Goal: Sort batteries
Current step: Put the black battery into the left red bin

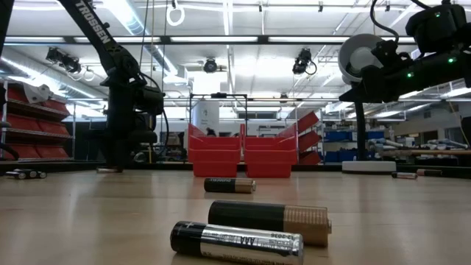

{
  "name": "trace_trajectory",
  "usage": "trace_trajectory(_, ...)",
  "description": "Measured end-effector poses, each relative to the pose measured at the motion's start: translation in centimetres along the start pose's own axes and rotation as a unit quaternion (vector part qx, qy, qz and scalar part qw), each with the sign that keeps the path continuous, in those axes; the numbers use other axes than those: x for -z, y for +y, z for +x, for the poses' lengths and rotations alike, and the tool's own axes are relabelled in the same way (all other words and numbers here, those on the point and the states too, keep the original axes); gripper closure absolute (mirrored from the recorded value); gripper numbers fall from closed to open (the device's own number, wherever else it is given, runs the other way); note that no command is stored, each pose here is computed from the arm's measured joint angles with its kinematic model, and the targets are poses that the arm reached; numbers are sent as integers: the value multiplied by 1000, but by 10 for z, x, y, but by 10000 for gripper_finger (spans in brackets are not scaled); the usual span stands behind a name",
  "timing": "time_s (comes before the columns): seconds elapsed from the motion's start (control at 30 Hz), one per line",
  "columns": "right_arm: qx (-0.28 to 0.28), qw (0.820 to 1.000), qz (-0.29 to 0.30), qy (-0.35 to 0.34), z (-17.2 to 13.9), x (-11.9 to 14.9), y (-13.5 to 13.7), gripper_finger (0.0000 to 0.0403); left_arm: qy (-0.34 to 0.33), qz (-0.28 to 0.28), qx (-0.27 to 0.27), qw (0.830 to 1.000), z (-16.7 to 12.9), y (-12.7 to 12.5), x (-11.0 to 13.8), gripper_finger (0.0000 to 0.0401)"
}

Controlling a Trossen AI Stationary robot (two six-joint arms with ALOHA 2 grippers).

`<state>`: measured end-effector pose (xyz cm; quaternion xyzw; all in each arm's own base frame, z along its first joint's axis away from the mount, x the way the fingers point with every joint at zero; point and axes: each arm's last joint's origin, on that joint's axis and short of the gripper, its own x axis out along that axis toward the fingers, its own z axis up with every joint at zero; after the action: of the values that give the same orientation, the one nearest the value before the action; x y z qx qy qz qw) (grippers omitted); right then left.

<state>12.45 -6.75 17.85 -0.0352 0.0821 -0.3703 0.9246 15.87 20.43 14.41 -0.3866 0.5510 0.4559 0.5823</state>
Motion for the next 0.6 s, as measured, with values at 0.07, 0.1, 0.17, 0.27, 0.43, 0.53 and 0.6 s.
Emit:
trace_trajectory(0.07,0,1000,0,0,0,0,0,286,-1,0,0,1000,0,0,0,281)
trace_trajectory(0.1,0,1000,0,0,0,0,0,286,-3,0,-1,1000,0,0,0,281)
trace_trajectory(0.17,0,1000,0,0,0,0,0,286,-8,0,1,1000,0,0,-1,284)
trace_trajectory(0.27,0,1000,0,1,0,0,0,286,-16,-1,3,1000,1,-1,-2,299)
trace_trajectory(0.43,0,1000,-2,4,0,1,0,286,-25,-2,-1,1000,1,-1,-3,334)
trace_trajectory(0.53,0,1000,-5,4,0,1,0,286,-26,-2,-3,1000,0,-1,-4,337)
trace_trajectory(0.6,0,1000,-5,4,0,1,0,286,-28,-1,-3,1000,0,-1,-4,330)
